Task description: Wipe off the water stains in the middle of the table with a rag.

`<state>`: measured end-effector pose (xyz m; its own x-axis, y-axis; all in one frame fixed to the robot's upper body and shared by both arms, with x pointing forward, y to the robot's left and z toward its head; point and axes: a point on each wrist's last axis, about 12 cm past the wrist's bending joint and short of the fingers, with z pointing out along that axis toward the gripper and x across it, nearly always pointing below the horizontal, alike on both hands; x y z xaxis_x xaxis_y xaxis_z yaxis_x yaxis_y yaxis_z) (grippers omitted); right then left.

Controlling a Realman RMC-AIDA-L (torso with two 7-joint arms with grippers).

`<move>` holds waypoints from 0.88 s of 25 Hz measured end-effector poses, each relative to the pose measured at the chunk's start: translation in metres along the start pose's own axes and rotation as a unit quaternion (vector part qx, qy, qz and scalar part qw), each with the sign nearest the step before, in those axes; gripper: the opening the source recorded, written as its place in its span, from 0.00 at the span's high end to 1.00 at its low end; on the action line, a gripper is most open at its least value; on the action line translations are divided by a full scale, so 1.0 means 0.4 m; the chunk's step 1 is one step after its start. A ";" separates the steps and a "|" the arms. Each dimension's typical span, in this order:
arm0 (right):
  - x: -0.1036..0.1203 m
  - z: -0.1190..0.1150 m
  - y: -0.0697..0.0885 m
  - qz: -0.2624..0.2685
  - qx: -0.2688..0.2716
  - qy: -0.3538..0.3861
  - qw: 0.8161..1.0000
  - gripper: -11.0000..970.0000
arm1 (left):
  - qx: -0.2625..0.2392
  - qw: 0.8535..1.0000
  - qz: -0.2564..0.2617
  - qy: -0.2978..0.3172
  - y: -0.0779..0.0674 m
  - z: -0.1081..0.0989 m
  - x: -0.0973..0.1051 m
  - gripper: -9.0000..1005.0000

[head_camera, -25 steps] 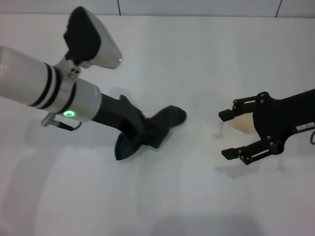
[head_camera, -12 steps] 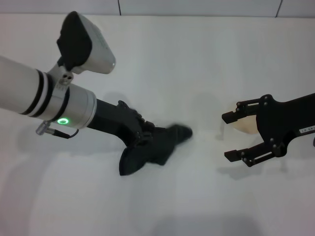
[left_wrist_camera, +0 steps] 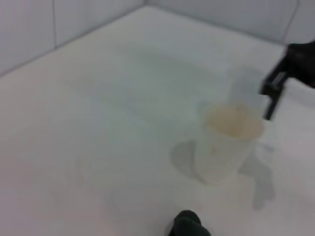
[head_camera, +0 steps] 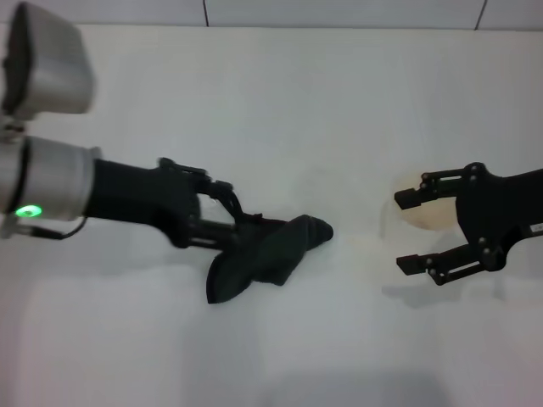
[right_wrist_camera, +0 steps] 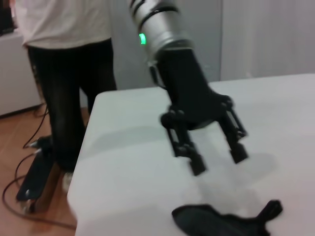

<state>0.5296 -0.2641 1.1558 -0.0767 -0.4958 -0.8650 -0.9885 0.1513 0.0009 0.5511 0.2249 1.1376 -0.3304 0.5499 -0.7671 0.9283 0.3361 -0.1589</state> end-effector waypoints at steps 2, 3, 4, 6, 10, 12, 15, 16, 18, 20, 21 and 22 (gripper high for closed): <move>0.013 -0.008 0.006 -0.001 0.006 -0.013 1.000 0.15 | 0.004 1.000 0.009 -0.016 -0.006 -0.033 0.021 0.42; 0.019 -0.010 0.009 -0.001 0.008 -0.019 1.000 0.15 | 0.009 0.999 0.017 -0.026 -0.013 -0.052 0.037 0.37; 0.025 -0.009 0.011 0.000 0.008 -0.025 1.000 0.15 | 0.011 0.999 0.023 -0.035 -0.018 -0.067 0.051 0.31; 0.035 -0.007 0.016 0.002 0.005 -0.040 0.999 0.15 | 0.013 0.998 0.033 -0.053 -0.029 -0.099 0.083 0.21; 0.050 -0.009 0.024 0.001 0.011 -0.061 0.998 0.15 | -0.001 0.997 0.037 -0.073 -0.044 -0.149 0.136 0.20; 0.056 -0.011 0.026 0.001 0.015 -0.069 0.998 0.15 | -0.006 0.996 0.037 -0.081 -0.052 -0.172 0.158 0.20; 0.063 -0.014 0.028 0.001 0.020 -0.078 0.997 0.15 | -0.007 0.995 0.035 -0.091 -0.066 -0.198 0.181 0.20; 0.066 -0.016 0.029 0.001 0.021 -0.081 0.996 0.15 | -0.007 0.995 0.033 -0.094 -0.071 -0.206 0.190 0.20; 0.071 -0.021 0.031 0.000 0.026 -0.085 0.996 0.15 | -0.009 0.995 0.030 -0.097 -0.079 -0.215 0.203 0.20; 0.073 -0.024 0.032 0.001 0.029 -0.087 0.996 0.15 | -0.014 0.994 0.027 -0.101 -0.087 -0.224 0.218 0.20; 0.075 -0.030 0.034 0.001 0.032 -0.091 0.995 0.15 | -0.018 0.994 0.026 -0.103 -0.092 -0.230 0.227 0.20; 0.077 -0.037 0.036 0.000 0.034 -0.094 0.995 0.15 | -0.020 0.994 0.026 -0.104 -0.094 -0.233 0.231 0.20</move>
<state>0.5112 -0.2897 1.1367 -0.0452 -0.3279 -0.9436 -0.9767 0.2127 -0.0272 0.4699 0.3342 1.1305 -0.2360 0.3978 -0.8866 0.9342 0.3442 -0.0942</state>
